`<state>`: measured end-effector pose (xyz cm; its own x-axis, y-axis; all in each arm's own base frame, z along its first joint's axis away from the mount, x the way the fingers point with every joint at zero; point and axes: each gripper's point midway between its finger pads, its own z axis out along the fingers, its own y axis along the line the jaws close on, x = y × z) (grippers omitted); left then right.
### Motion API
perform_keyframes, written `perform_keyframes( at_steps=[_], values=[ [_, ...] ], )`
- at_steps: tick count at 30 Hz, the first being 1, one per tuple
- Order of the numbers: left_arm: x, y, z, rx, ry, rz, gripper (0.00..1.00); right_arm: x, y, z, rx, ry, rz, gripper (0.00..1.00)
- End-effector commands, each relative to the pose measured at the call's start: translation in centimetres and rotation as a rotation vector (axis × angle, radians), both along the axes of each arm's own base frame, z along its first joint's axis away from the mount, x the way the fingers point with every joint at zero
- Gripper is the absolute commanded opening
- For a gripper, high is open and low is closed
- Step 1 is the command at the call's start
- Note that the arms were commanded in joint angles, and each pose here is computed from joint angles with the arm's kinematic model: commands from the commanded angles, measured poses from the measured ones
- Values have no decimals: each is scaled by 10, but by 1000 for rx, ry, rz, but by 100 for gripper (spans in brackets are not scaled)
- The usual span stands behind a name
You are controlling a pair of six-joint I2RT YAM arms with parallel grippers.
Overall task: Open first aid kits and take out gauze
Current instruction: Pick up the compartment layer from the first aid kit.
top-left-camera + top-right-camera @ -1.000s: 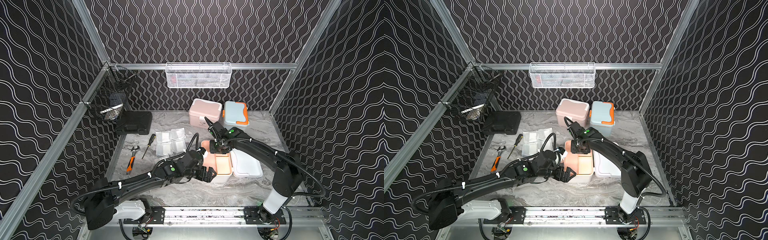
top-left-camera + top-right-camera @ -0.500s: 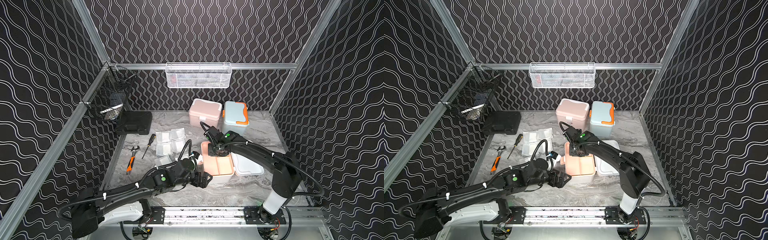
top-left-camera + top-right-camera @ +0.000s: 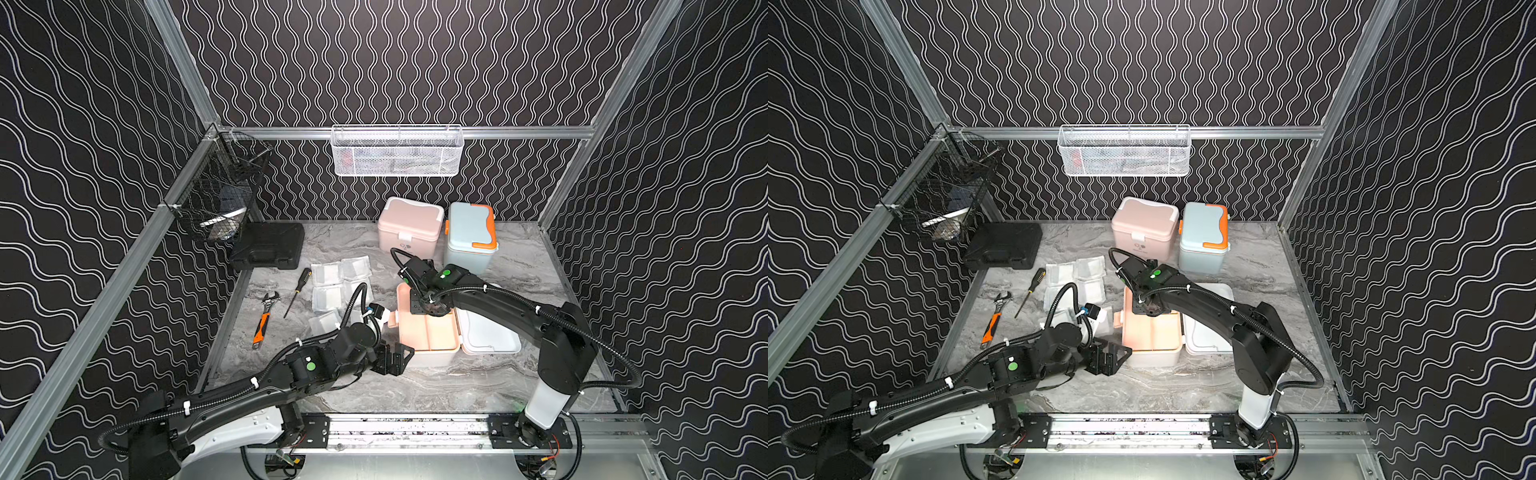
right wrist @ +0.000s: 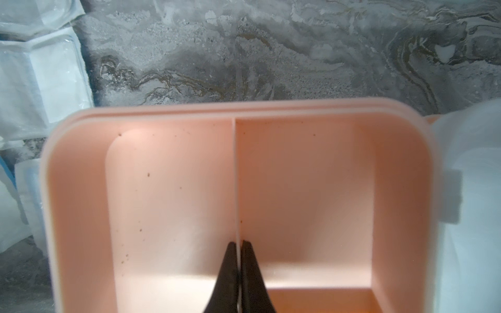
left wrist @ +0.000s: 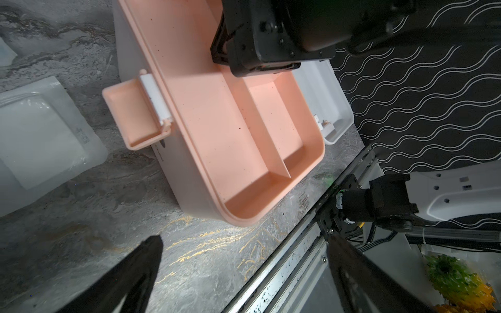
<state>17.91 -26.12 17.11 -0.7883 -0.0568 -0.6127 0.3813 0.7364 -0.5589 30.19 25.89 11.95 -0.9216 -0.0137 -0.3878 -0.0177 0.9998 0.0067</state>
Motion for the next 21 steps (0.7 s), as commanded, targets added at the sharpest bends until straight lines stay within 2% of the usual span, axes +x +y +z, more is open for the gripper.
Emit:
perform_keyframes(
  at_steps=[1,8,21],
  values=[
    [4,3,1,-5,-4,32,99,-21,-6,-16,-33,106,-22,0],
    [5,2,1,-12,-7,35,99,-20,-6,-5,-57,70,-22,0],
    [8,3,8,-24,-31,45,99,-17,-5,28,-7,-16,-3,0]
  ],
)
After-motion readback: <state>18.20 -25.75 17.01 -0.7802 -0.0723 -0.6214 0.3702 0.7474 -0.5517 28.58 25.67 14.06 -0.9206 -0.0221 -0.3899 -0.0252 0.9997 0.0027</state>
